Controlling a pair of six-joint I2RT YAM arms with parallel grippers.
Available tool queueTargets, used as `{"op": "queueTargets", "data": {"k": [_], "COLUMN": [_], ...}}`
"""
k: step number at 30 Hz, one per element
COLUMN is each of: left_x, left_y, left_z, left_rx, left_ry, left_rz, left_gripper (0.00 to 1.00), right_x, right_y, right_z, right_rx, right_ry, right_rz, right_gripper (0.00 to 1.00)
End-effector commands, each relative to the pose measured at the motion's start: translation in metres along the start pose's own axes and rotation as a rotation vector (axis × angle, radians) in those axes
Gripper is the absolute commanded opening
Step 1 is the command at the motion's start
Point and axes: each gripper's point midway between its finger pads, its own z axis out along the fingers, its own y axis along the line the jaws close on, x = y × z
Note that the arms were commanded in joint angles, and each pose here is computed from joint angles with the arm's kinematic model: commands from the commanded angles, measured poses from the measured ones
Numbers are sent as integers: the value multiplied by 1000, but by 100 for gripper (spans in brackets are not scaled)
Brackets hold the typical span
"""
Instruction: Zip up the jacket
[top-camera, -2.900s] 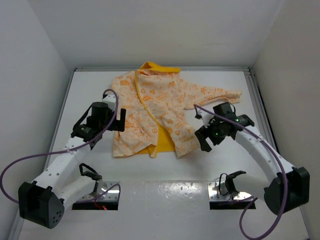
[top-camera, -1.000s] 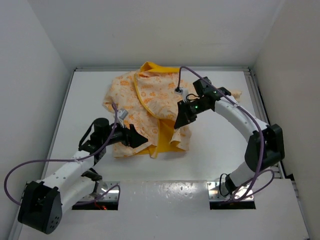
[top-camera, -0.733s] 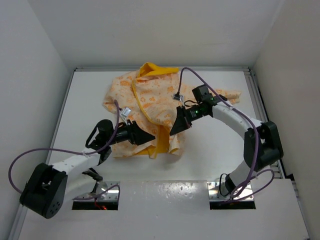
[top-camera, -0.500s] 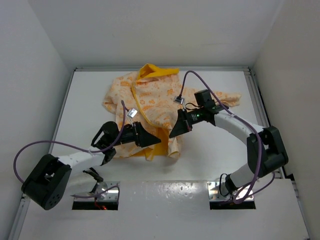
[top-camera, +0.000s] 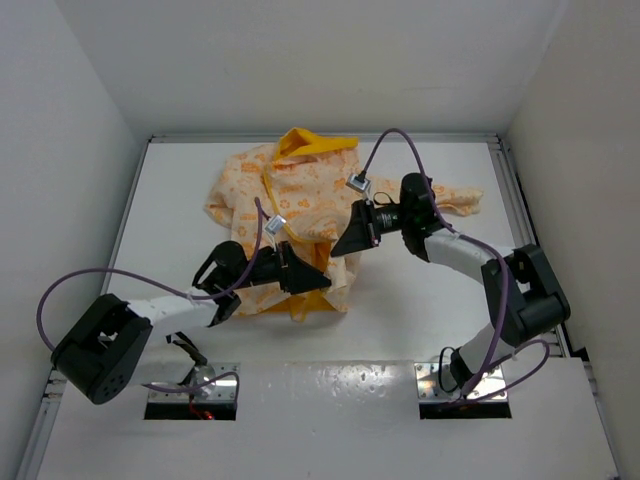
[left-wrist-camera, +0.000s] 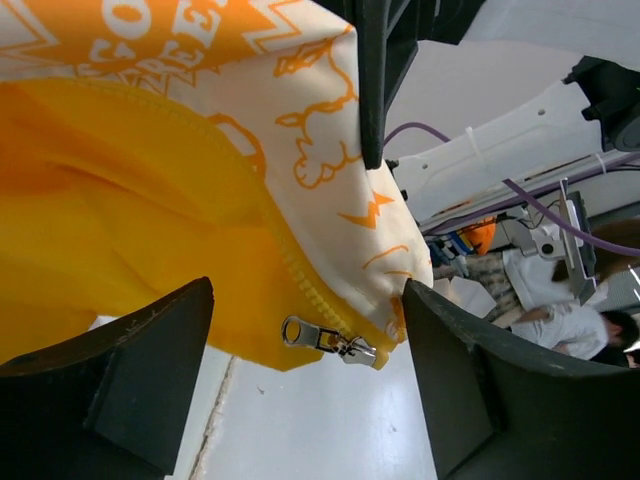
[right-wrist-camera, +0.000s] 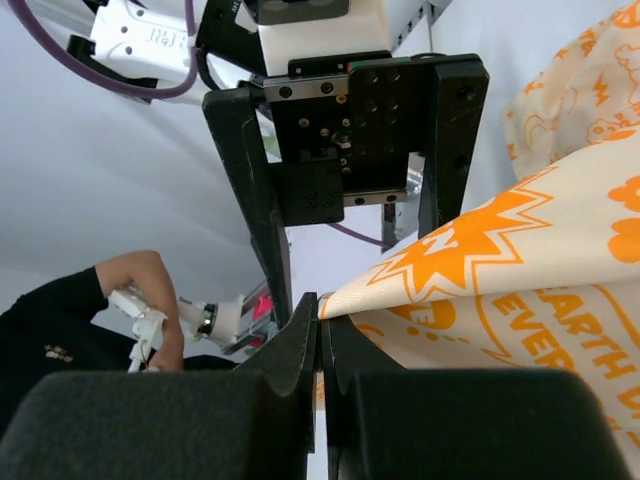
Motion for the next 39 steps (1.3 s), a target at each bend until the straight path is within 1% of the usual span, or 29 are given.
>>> {"op": "queueTargets", "data": {"k": [1, 2, 4, 7, 10, 11, 17, 19, 20, 22, 24, 26, 27, 28, 30, 32, 33, 34, 36, 38, 39], "left_x": [-17, -20, -23, -32, -33, -33, -32, -31, -28, -30, -29, -29, -29, -28, -28, -28, -29, -27, -28, -27, -23], "left_y": [-30, -36, -48, -69, -74, -74, -76, -82, -84, -84, -79, -76, -75, -74, -72, -65, -61, -58, -53, -44, -42], "left_z": [6, 7, 7, 5, 3, 3, 3, 4, 5, 7, 9, 9, 9, 10, 10, 13, 14, 15, 14, 5, 0], "left_rx": [120, 138, 185, 246, 253, 253, 253, 276, 283, 283, 260, 243, 243, 237, 227, 190, 170, 156, 137, 108, 105], "left_ry": [-32, -32, -27, -38, -43, -44, -33, -24, -16, -16, 0, 0, 0, 4, 0, 13, 11, 20, 20, 26, 39], "left_rz": [99, 102, 130, 178, 187, 197, 202, 224, 223, 223, 195, 179, 178, 172, 164, 135, 130, 114, 100, 65, 49], "left_gripper": [81, 81, 78, 78, 78, 78, 78, 76, 72, 68, 49, 24, 17, 17, 23, 38, 55, 60, 63, 63, 63], "right_x": [-2, -1, -3, -3, 2, 5, 4, 5, 3, 3, 3, 2, 2, 4, 8, 8, 10, 10, 9, 6, 4], "right_y": [15, 16, 16, 12, 5, 3, 8, 7, 7, 7, 8, 9, 9, 7, 6, 6, 4, 5, 8, 7, 7], "right_z": [-2, -1, -2, -4, -5, -5, -5, -6, -5, -6, -6, -5, -6, -6, -7, -7, -7, -6, -4, -5, -6], "right_rx": [-46, -48, -48, -37, -16, -7, -3, 1, 5, 10, 8, 9, 13, 24, 39, 67, 80, 78, 76, 84, 99], "right_ry": [10, 12, 12, 16, 20, 20, 15, 13, 9, 4, 5, 8, 5, 10, 19, 17, 26, 30, 27, 4, -15], "right_rz": [-88, -94, -105, -89, -88, -57, -81, -77, -81, -84, -99, -107, -127, -113, -120, -154, -149, -148, -118, -130, -90], "right_gripper": [0, 0, 0, 0, 0, 0, 0, 0, 0, 0, 0, 0, 0, 0, 0, 0, 0, 0, 0, 0, 0]}}
